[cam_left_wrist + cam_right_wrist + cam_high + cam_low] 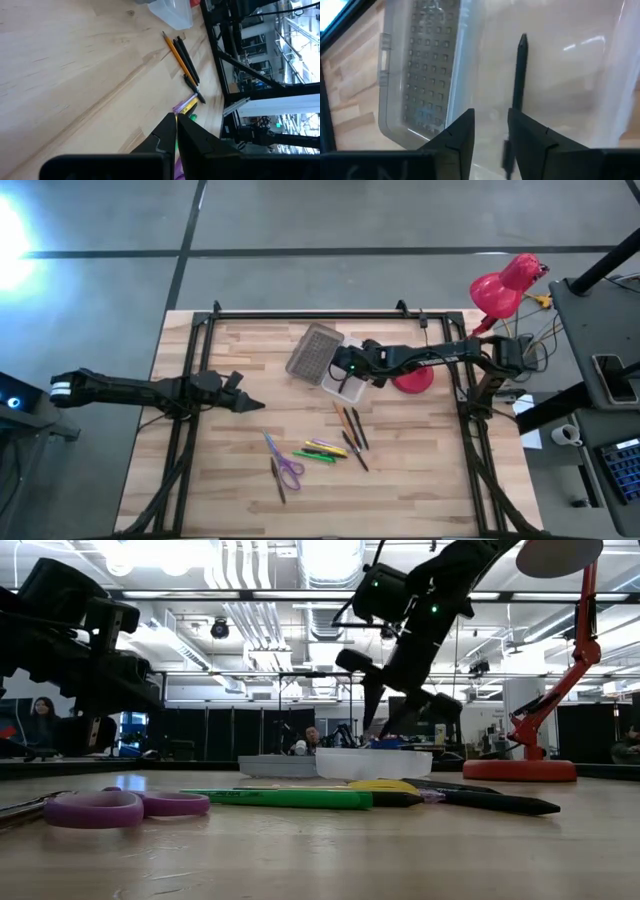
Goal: Pick & place school supplies into a supply box
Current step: Put the black pen into the black supply box
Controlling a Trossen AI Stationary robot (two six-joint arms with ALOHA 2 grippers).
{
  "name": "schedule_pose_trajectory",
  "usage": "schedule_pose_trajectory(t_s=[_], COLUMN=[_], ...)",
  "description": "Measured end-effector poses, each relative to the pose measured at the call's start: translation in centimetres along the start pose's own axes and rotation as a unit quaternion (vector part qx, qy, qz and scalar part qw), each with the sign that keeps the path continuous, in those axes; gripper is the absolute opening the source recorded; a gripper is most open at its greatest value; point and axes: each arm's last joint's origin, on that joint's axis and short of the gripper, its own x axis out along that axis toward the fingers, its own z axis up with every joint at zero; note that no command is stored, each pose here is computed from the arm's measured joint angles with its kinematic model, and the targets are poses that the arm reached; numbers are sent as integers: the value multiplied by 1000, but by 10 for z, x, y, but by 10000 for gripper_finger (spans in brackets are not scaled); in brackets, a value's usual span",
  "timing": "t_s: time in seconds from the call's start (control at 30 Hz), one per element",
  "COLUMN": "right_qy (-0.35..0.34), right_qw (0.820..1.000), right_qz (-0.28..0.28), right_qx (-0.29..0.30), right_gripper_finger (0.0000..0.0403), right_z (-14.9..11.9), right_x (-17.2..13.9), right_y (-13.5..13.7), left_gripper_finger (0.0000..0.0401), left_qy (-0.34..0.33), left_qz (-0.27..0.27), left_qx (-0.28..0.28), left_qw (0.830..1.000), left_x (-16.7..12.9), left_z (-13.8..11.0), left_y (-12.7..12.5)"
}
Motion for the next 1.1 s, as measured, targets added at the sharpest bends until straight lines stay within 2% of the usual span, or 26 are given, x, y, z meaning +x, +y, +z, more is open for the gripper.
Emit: schedule_pose_trajectory(t_s=[0.17,0.4,0.47,0.53,0.67,0.8,0.9,1.1], right_qy=[4,37,47,54,66,75,88,136], right_qw=[999,998,996,988,958,903,875,830], right_qz=[-10,-28,-32,-34,-26,-27,-58,-119], right_qx=[-37,-39,-75,-142,-278,-422,-472,-528], right_gripper_finger=[111,113,108,100,69,29,11,9], right_z=[3,10,11,11,11,9,10,12], right_x=[0,21,25,29,35,40,39,38], right_y=[-1,-4,-5,-6,-2,6,12,21], left_gripper_finger=[0,0,0,0,0,0,0,0], left_qy=[-8,-29,-39,-46,-54,-54,-54,-54], left_qz=[3,-9,-31,-48,-59,-59,-60,-62], left_qx=[0,2,5,8,9,9,6,-3], left_qw=[1000,1000,999,998,997,997,997,997], left_x=[0,0,0,-1,-1,-1,-1,-1], left_z=[0,3,5,6,7,7,7,7], left_y=[0,-3,-7,-11,-13,-13,-13,-14])
